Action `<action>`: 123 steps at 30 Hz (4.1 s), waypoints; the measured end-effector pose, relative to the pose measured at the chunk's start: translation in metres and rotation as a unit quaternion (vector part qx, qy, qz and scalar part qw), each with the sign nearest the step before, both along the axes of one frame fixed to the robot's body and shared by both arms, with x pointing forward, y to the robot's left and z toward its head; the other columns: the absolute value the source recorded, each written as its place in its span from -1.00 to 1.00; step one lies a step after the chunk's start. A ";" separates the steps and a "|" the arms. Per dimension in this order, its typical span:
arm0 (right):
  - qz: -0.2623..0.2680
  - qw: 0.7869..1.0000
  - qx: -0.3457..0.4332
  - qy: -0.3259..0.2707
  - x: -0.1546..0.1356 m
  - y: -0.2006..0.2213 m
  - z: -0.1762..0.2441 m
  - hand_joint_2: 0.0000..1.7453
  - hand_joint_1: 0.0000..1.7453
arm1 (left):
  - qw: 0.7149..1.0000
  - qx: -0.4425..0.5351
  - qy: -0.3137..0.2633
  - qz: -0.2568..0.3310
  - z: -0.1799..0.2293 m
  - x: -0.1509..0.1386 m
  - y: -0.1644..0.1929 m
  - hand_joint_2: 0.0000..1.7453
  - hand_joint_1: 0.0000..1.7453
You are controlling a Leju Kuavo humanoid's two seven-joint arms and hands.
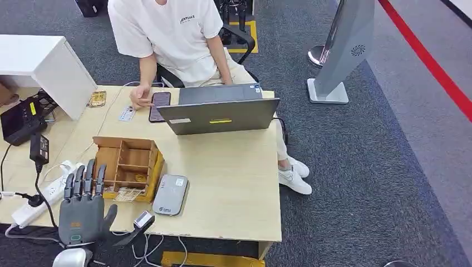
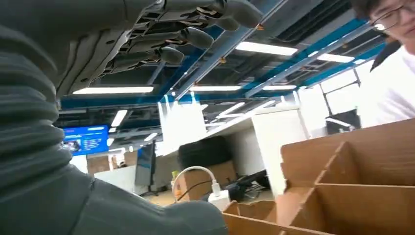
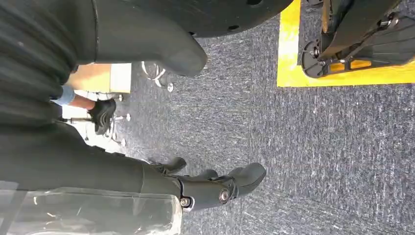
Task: Pass the card to the sensor for recognition and then transmit it.
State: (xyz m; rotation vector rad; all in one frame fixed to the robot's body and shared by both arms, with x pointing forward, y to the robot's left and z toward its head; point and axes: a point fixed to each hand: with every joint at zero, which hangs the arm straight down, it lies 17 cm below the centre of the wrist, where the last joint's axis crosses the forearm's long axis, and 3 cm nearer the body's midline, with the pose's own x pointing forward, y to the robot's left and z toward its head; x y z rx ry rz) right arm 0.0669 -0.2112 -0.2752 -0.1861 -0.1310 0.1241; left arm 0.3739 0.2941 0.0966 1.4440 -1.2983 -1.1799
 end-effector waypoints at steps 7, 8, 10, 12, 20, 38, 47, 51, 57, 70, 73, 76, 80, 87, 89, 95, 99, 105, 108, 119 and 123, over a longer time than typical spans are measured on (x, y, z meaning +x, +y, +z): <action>0.008 1.000 -0.001 -0.003 0.001 0.000 0.000 1.00 -1.00 | 1.000 -0.006 0.015 0.026 -0.015 0.012 0.020 1.00 -1.00; 0.009 1.000 -0.001 -0.004 0.002 0.000 0.000 1.00 -1.00 | 0.999 -0.007 0.019 0.029 -0.018 0.013 0.022 1.00 -1.00; 0.011 1.000 -0.001 -0.004 0.002 0.001 0.000 1.00 -1.00 | 0.999 -0.009 0.025 0.029 -0.023 0.014 0.021 1.00 -1.00; 0.015 1.000 -0.001 -0.005 0.003 0.001 0.000 1.00 -1.00 | 0.999 -0.010 0.029 0.032 -0.027 0.016 0.023 1.00 -1.00; 0.031 0.999 -0.003 -0.014 0.007 0.001 0.001 1.00 -1.00 | 0.999 -0.007 0.029 0.034 -0.035 0.027 0.024 1.00 -1.00; 0.032 0.999 -0.002 -0.013 0.008 0.003 0.001 1.00 -1.00 | 1.000 0.002 0.017 -0.026 -0.045 0.023 -0.017 1.00 -1.00; 0.036 0.999 -0.003 -0.013 0.008 0.003 0.001 1.00 -1.00 | 0.998 0.010 0.031 -0.054 -0.052 0.019 -0.029 1.00 1.00; 0.036 0.999 -0.003 -0.013 0.008 0.003 0.001 1.00 -1.00 | 0.998 0.009 0.035 -0.058 -0.055 0.017 -0.031 1.00 1.00; 0.036 0.999 -0.002 -0.013 0.008 0.003 0.001 1.00 -1.00 | 0.998 0.009 0.037 -0.058 -0.056 0.017 -0.032 1.00 1.00; 0.035 0.999 -0.002 -0.013 0.008 0.003 0.001 1.00 -1.00 | 0.997 0.002 0.045 -0.066 -0.056 0.021 -0.034 1.00 1.00; 0.035 0.999 -0.002 -0.013 0.008 0.003 0.001 1.00 -1.00 | 0.997 -0.006 0.041 -0.058 -0.053 0.023 -0.031 1.00 1.00; 0.035 0.999 -0.002 -0.013 0.008 0.003 0.001 1.00 -1.00 | 0.998 -0.010 0.036 -0.052 -0.051 0.024 -0.030 1.00 1.00; 0.026 1.000 -0.001 -0.012 0.008 0.003 0.001 1.00 -1.00 | 0.997 -0.016 0.030 -0.063 -0.039 0.024 -0.040 1.00 1.00; -0.004 1.000 0.005 -0.005 0.004 0.005 0.001 1.00 -1.00 | 0.991 -0.032 -0.004 -0.127 0.026 0.010 -0.086 1.00 1.00; -0.015 1.000 0.008 -0.003 0.003 0.007 0.001 1.00 -1.00 | 0.988 -0.033 -0.031 -0.145 0.051 0.003 -0.094 1.00 1.00; -0.027 1.000 0.011 -0.005 0.002 0.008 0.001 1.00 -1.00 | 0.974 -0.045 -0.121 -0.187 0.131 -0.003 -0.106 1.00 1.00; -0.009 1.000 0.009 -0.006 0.004 0.010 0.002 1.00 -1.00 | 0.968 -0.040 -0.176 -0.172 0.184 0.027 -0.101 1.00 1.00; 0.034 0.999 0.001 -0.010 0.013 0.011 0.003 1.00 -1.00 | 0.962 0.021 -0.252 -0.103 0.252 0.111 -0.053 1.00 1.00; 0.042 0.999 0.000 -0.009 0.014 0.011 0.003 1.00 -1.00 | 0.967 0.019 -0.241 -0.080 0.259 0.145 -0.023 1.00 1.00; 0.055 0.998 -0.004 0.008 0.003 0.009 0.002 1.00 -1.00 | 0.969 -0.024 -0.237 -0.069 0.258 0.161 -0.006 1.00 -1.00; 0.057 0.998 -0.006 0.010 0.000 0.008 0.001 1.00 -1.00 | 0.965 -0.035 -0.249 -0.078 0.264 0.151 -0.016 1.00 -1.00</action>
